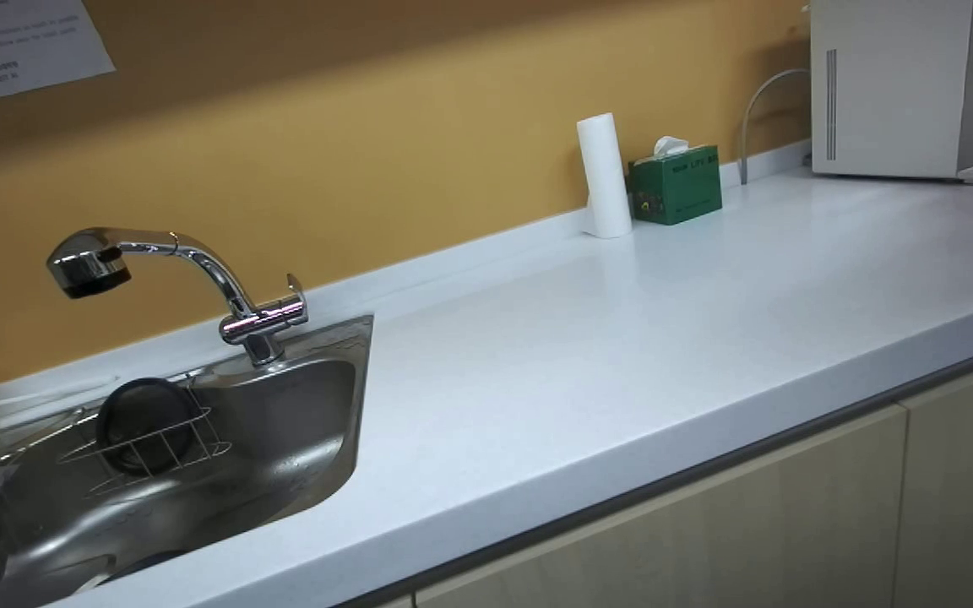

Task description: Put the orange cup under the coffeemaker.

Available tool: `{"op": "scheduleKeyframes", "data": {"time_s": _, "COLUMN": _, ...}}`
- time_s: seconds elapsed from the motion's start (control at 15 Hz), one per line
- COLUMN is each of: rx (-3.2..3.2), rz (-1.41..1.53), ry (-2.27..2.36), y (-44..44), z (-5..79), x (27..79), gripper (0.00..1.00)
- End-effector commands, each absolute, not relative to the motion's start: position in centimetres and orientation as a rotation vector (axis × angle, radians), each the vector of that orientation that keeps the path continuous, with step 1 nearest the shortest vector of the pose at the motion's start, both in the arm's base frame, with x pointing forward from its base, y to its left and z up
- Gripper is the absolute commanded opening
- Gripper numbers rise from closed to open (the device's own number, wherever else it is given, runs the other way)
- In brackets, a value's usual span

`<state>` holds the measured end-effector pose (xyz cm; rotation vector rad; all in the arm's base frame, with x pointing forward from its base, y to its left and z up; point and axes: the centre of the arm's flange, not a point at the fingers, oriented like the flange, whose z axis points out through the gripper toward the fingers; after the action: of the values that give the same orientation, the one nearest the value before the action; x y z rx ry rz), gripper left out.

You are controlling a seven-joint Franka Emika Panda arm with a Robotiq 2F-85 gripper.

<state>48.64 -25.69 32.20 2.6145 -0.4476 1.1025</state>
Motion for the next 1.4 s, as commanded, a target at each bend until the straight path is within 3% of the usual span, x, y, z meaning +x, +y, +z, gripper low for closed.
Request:
{"op": "scheduleKeyframes", "data": {"time_s": 0.0, "rx": 2.533, "rz": 1.123, "ry": -0.497, "y": -27.9, "z": 31.9, "x": 49.8, "gripper": 0.49}}
{"op": "scheduleKeyframes", "data": {"time_s": 1.33, "rx": 2.537, "rz": 1.135, "ry": -0.621, "y": -30.8, "z": 29.0, "x": 53.0, "gripper": 0.49}}
